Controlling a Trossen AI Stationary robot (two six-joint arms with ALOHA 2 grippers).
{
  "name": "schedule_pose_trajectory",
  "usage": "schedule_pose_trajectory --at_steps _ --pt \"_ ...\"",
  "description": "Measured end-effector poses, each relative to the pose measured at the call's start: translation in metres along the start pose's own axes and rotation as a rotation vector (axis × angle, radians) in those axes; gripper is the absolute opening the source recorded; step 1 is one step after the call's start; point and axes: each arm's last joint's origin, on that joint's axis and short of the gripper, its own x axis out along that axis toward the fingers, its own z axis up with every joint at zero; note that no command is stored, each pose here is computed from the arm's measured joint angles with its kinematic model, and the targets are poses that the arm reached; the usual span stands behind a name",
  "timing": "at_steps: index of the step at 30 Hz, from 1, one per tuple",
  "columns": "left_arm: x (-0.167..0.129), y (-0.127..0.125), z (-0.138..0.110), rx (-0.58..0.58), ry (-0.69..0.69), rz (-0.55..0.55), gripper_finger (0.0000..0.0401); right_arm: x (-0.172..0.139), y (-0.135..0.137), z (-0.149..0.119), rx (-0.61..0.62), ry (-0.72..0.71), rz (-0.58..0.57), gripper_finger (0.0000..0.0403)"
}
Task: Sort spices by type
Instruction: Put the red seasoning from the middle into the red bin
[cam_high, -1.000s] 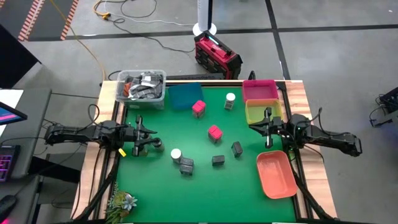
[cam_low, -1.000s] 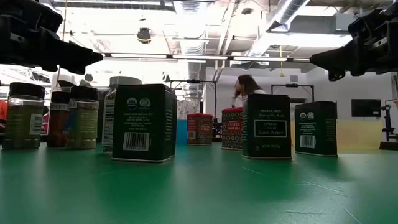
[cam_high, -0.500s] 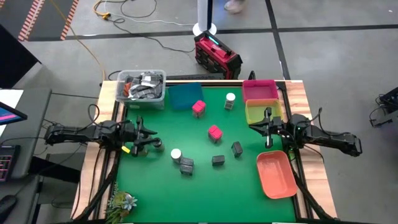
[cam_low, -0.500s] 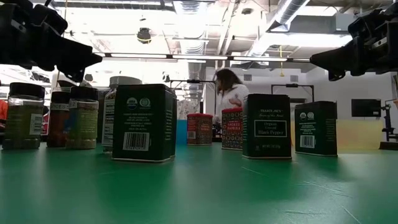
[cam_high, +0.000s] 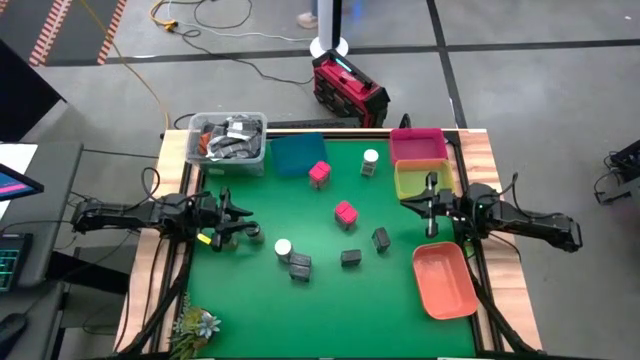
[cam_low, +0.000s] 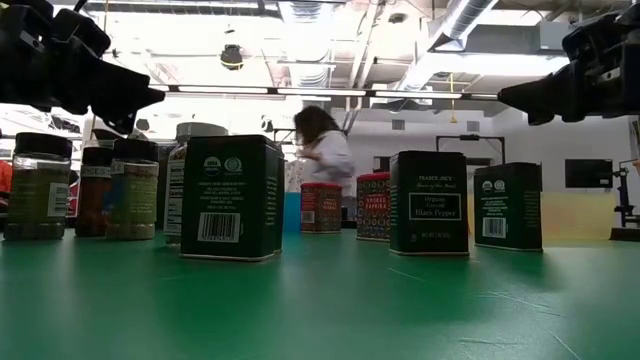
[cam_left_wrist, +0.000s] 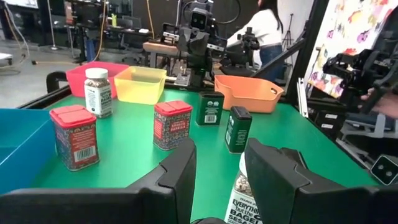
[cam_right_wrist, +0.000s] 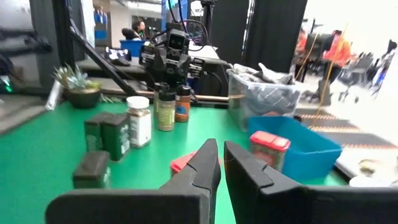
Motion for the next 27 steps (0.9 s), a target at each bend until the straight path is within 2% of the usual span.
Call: schedule_pose_trajectory --at_steps 3,6,8,17,22,27 --pt "0.000 0.000 0.002 -0.010 -0.025 0.009 0.0129 0.000 0.000 0.000 0.006 -0.001 -0.001 0.0058" --pt "0.000 0.000 0.006 -0.046 -0.072 0.034 0.0129 0.000 0.001 0.001 0.163 -0.010 0.007 0.0058" --pt "-0.001 0.001 0.010 -0.043 -0.110 0.048 0.0129 0.000 0.000 0.003 0.201 -0.030 -0.002 0.0058" --pt "-0.002 0.003 0.015 -0.030 -0.148 0.150 0.0129 0.000 -0.001 0.004 0.206 -0.042 -0.019 0.0058" --pt "-0.002 0.003 0.018 -0.028 -0.163 0.164 0.0129 0.000 -0.001 0.006 0.224 -0.060 -0.023 0.0058" --pt "-0.003 0.004 0.018 -0.041 -0.170 0.189 0.0129 0.000 -0.001 0.005 0.414 -0.058 -0.017 0.0058"
